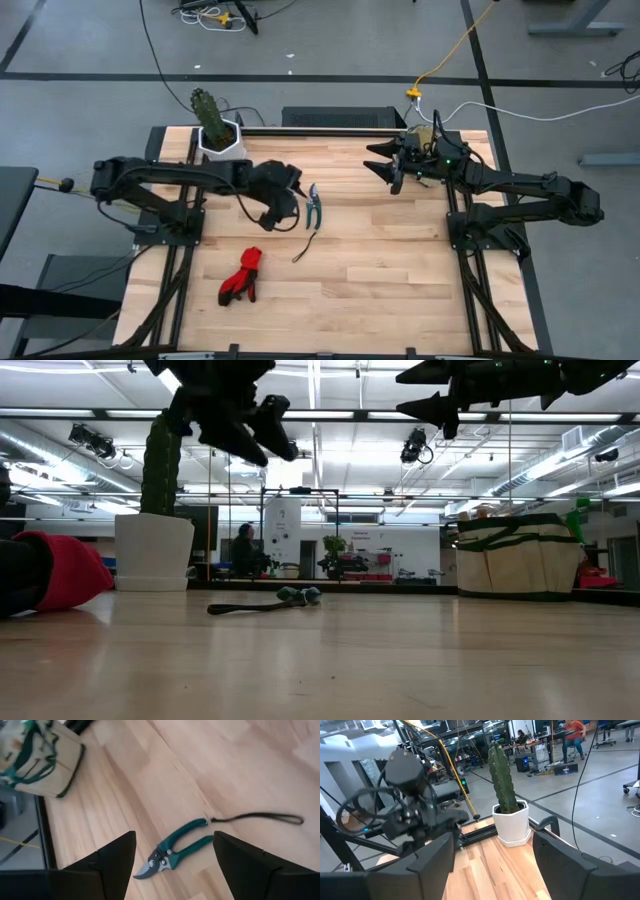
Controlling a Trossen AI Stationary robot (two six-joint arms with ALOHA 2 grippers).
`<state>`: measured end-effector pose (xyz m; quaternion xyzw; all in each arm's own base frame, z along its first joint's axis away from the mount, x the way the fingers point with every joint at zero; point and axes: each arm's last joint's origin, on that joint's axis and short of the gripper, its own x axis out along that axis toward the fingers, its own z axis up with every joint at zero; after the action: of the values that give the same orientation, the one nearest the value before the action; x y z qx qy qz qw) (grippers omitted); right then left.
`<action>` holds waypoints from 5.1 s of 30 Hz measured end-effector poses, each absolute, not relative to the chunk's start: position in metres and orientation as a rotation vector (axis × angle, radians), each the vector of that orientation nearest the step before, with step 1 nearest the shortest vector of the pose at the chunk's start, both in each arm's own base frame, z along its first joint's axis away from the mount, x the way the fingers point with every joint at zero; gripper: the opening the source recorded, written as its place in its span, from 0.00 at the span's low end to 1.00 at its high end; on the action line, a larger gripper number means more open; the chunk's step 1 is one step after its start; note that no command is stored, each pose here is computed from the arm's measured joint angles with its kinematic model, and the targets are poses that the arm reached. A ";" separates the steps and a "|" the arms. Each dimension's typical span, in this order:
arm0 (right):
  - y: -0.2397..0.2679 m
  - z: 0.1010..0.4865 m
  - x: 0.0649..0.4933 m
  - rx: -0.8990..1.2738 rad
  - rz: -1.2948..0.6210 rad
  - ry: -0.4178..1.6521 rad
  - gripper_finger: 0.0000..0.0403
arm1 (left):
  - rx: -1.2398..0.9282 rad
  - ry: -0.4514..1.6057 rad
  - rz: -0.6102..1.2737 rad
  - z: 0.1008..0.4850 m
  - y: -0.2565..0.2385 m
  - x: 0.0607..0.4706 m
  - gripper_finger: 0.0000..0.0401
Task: Pick & Place Garden tools in Gardening bag
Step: Put the green shear scissors into the white gardening bag
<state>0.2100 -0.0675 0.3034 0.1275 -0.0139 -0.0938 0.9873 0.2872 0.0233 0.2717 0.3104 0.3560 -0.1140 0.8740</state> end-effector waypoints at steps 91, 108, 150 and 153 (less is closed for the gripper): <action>-0.069 0.302 0.210 0.311 -0.236 -0.025 0.69 | 1.203 0.836 -0.814 0.209 0.038 0.344 0.58; -0.068 0.300 0.210 0.311 -0.235 -0.005 0.69 | 1.184 0.952 -0.891 0.169 0.040 0.354 0.58; -0.068 0.296 0.210 0.320 -0.241 0.036 0.69 | 1.275 1.015 -0.926 0.144 0.048 0.360 0.36; -0.068 0.296 0.210 0.320 -0.241 0.036 0.69 | 1.276 1.014 -0.927 0.144 0.048 0.360 0.33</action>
<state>0.2101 -0.0680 0.2958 0.1588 0.0181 -0.1195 0.9799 0.3605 0.0478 0.1438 0.5484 0.4360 -0.3987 0.5918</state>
